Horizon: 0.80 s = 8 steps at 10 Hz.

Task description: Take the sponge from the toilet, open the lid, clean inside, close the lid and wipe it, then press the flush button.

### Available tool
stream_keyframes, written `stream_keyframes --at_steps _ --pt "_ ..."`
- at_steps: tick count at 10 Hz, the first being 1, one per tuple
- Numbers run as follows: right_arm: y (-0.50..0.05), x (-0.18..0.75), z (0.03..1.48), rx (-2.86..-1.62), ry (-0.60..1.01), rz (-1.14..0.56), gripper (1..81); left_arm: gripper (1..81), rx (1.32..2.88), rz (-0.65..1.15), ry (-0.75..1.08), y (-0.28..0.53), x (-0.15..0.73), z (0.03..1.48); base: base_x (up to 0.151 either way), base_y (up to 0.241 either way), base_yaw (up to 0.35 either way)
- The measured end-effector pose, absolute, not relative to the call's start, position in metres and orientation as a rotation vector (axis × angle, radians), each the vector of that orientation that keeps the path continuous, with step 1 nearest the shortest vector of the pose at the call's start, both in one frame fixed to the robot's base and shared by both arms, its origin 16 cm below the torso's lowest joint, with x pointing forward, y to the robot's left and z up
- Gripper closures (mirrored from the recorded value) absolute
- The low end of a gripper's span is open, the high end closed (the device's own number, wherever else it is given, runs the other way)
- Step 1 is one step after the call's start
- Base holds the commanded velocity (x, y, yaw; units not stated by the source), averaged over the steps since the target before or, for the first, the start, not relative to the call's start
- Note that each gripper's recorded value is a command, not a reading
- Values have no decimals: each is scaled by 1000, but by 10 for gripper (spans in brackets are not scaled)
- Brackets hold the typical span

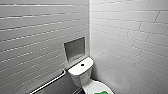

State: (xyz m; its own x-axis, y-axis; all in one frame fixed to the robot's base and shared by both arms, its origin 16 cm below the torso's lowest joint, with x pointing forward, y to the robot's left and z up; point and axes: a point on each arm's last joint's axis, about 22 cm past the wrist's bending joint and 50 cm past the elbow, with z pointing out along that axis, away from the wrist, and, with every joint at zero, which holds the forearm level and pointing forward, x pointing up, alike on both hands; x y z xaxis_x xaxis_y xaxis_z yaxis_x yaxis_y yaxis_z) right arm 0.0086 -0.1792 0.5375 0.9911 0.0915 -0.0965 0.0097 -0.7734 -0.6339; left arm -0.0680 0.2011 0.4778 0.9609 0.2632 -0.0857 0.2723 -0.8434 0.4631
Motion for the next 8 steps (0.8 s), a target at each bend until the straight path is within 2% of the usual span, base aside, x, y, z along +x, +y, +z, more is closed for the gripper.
stream_keyframes --at_steps 8 --pt "-207 164 558 -2428 66 88 10 10 2607 -147 365 178 -82 480 0 0 0"
